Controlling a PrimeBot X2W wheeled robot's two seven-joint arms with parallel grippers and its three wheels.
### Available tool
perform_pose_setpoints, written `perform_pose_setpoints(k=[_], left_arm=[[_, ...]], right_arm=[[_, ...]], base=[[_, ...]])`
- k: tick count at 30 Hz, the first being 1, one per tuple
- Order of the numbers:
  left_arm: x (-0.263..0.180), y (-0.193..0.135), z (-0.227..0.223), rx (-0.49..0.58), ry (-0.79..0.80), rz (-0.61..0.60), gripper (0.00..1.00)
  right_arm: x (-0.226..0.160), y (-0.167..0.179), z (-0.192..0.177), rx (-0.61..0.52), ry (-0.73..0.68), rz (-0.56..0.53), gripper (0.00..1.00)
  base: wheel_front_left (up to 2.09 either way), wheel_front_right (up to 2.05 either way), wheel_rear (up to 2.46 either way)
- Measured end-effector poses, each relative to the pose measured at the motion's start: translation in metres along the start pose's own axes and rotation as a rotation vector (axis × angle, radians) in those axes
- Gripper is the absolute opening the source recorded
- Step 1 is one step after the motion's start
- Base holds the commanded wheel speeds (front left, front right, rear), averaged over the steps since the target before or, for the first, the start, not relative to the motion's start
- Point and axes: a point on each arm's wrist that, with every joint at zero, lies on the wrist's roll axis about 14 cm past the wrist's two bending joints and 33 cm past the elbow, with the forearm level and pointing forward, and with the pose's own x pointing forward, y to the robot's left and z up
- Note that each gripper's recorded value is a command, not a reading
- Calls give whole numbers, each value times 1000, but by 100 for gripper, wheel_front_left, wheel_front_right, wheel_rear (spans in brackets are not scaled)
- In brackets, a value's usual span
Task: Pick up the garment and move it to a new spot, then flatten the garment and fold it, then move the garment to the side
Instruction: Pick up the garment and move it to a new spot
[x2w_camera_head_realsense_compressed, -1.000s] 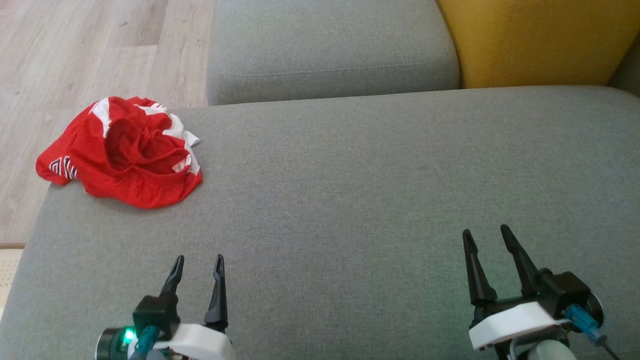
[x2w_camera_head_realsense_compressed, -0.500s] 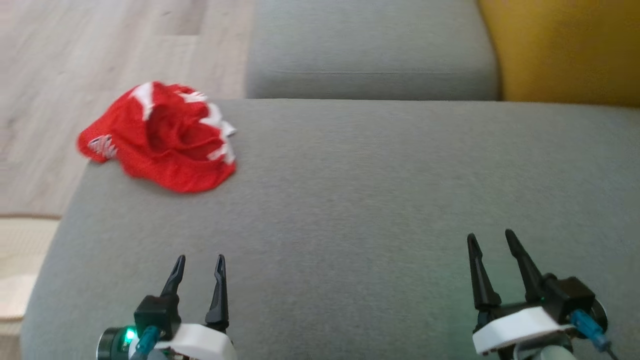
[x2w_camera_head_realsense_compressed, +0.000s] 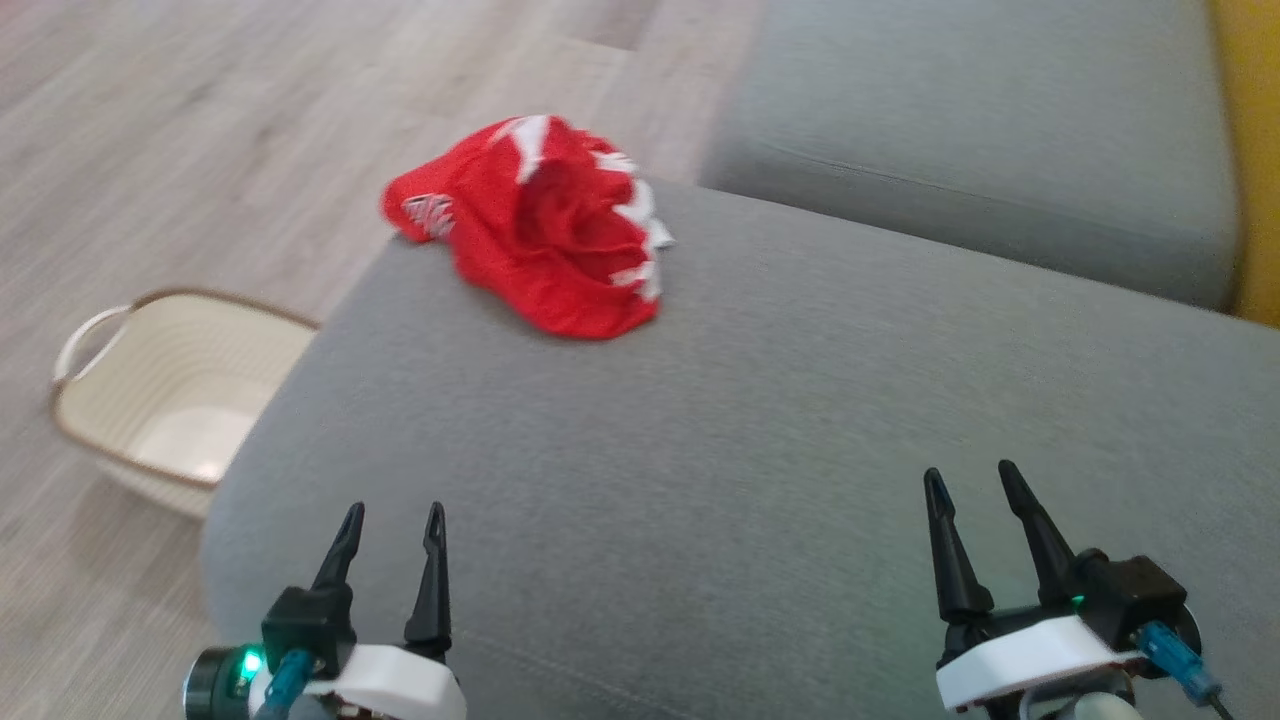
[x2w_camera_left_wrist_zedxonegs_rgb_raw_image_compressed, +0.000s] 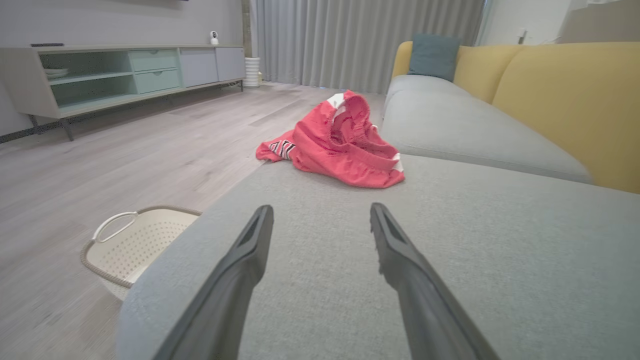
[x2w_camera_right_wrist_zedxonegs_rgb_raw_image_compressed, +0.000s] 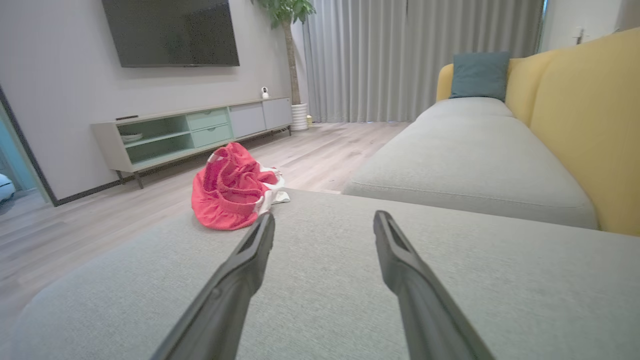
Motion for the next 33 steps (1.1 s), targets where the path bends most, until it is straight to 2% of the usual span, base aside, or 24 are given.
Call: perform_pose_setpoints(k=[7,17,23,27,33], left_arm=[[-17,33,3,9,-12,112,100],[-17,42,7,15,-19,144,100],[-13,46,9,46,-21,131,100],[10,51,30,94,-73,105,100],[82,39,100,225,-239,-20,100]], right_arm=[[18,34,-6,11,21,116,100],[22,37,-10,17,33,126,100],[20,27,-9,21,26,95,100],[17,10,-13,17,34,48,100],[28,-11,-15,-4,27,6,100]], base=[[0,0,0],[0,0,0],[0,0,0],[0,0,0],[0,0,0]])
